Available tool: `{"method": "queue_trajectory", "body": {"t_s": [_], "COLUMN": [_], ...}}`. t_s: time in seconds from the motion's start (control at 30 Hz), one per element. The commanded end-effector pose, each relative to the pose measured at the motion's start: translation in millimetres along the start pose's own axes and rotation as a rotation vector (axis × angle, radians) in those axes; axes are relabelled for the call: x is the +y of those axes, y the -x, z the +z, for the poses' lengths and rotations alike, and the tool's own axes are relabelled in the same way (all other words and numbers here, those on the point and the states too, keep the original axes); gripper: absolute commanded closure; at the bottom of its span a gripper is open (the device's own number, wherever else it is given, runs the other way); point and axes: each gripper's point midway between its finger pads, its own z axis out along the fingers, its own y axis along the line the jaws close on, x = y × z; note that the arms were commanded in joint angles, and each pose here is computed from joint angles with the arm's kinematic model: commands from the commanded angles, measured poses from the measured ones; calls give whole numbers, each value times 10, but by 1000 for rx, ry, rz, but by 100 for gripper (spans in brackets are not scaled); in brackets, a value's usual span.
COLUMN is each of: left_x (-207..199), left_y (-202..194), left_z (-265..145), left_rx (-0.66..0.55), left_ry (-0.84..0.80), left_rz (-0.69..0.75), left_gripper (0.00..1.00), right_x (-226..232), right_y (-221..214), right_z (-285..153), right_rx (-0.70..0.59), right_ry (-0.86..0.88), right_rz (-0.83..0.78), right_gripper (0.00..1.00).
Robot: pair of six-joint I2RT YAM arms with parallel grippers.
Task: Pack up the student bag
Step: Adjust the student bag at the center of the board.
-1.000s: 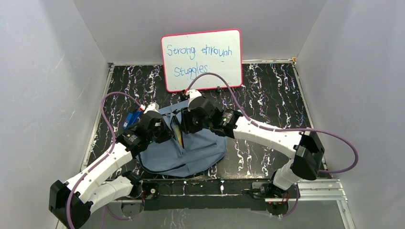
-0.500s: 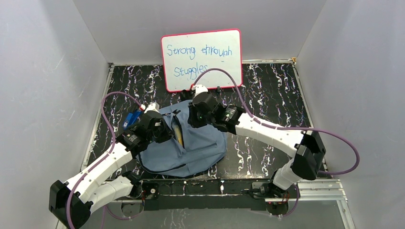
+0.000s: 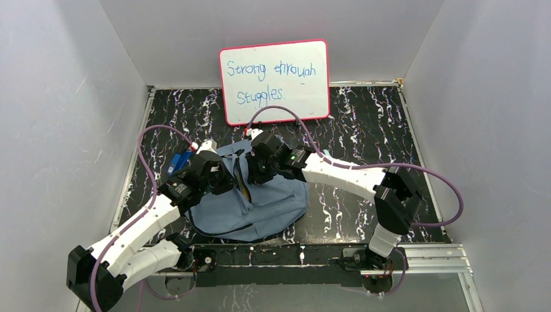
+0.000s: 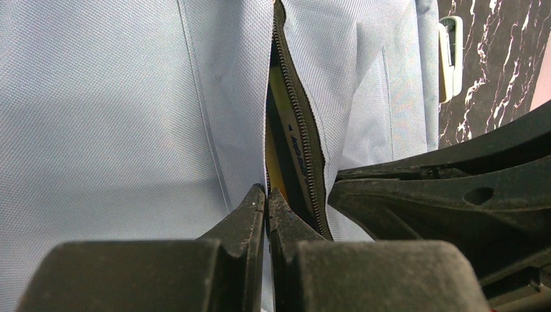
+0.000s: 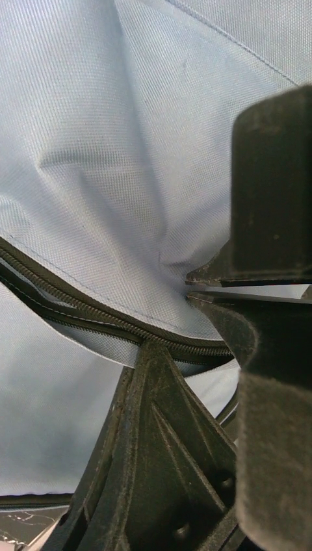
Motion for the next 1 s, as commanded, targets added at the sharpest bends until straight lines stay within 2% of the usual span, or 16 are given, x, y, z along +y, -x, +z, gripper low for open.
{"method": "queue_trajectory", "body": {"t_s": [0.0,0.33,0.57,0.8,0.97], "left_x": [-101,-94,-98,-119,-106], "left_y": [127,119,118,111,110], "left_z": [-37,-26,-19,-34,-49], "left_rx": [-43,-43,-42,-37,-41], "left_ry": [-29,-28,-28,-39,-38], "left_rz": [-7,-16,-20,-26,-30], "left_gripper": [100,100,100,100,100], "right_x": [193,224,150,-188,-185], "right_y": [79,195,14,141,147], "right_z": [-24,-129,77,306,394], "right_rx": [-23,-63,-11,-60,-40], "right_ry": [93,92,87,-100,-104], "right_rz": [-12,-26,-20,-28,-45], "right_gripper": [85,85,85,85,85]}}
